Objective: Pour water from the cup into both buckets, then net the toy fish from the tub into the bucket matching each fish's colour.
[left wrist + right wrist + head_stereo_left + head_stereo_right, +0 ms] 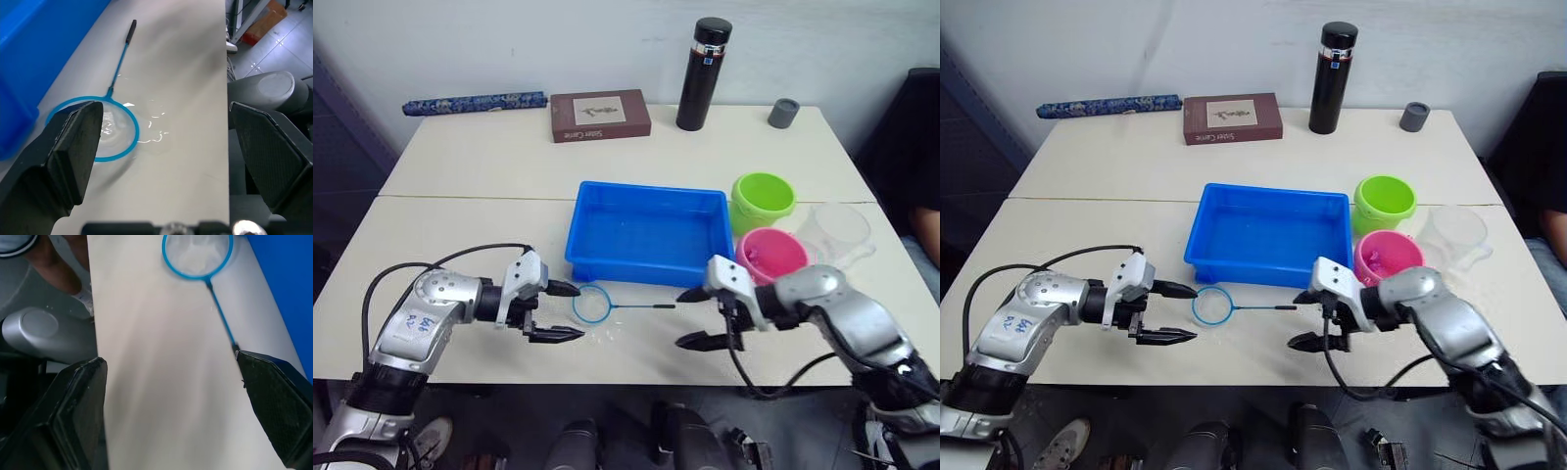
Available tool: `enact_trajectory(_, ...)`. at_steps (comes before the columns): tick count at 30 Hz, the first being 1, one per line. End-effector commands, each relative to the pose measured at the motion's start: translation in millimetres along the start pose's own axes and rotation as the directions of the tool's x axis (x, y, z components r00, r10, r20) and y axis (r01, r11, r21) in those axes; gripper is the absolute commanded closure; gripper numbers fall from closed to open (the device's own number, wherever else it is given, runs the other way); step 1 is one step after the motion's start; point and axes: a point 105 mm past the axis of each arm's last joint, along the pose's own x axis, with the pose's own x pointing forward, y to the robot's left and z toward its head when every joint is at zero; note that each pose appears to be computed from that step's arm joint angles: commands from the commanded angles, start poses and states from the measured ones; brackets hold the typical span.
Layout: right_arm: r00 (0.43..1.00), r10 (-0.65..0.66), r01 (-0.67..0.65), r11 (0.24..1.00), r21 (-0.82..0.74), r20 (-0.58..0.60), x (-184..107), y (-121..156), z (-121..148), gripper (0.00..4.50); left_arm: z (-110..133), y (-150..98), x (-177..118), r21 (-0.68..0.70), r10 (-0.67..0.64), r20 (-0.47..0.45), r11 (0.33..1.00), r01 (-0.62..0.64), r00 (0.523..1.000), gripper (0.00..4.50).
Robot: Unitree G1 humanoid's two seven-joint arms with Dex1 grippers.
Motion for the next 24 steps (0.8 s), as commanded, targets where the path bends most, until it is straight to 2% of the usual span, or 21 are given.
enact_trajectory(1, 0.999, -0.02, 0.021, 1.0, -0.02, 0.032, -20, 9, 12, 0.06, 10, -2, -9, -0.011, 0.068, 0.037, 0.998, -0.068, 0.997, 0.0)
enact_trajectory(6, 0.994, -0.1, 0.099, 0.995, 0.02, 0.035, -31, 16, 4, 0.06, -7, -1, -22, -0.058, 0.202, 0.028, 0.978, -0.2, 0.979, 0.0)
enact_trajectory(9, 0.989, -0.142, 0.141, 0.989, 0.043, 0.036, -33, 21, -4, 0.06, -19, -10, -30, -0.102, 0.247, 0.008, 0.964, -0.245, 0.969, 0.0)
enact_trajectory(12, 0.986, -0.165, 0.161, 0.983, 0.091, 0.029, -32, 25, -18, 0.06, -43, -26, -32, -0.173, 0.269, -0.034, 0.947, -0.27, 0.963, 0.0)
enact_trajectory(17, 0.977, -0.21, 0.204, 0.965, 0.164, 0.02, -24, 30, -40, 0.06, -76, -40, -33, -0.32, 0.382, -0.054, 0.869, -0.378, 0.923, 0.0)
enact_trajectory(22, 0.971, -0.239, 0.232, 0.955, 0.186, 0.017, -20, 31, -48, 0.06, -92, -41, -35, -0.375, 0.463, -0.076, 0.808, -0.455, 0.883, 0.0)
enact_trajectory(24, 0.97, -0.244, 0.236, 0.953, 0.192, 0.018, -19, 31, -50, 0.06, -93, -41, -35, -0.378, 0.472, -0.053, 0.806, -0.455, 0.88, 0.0)
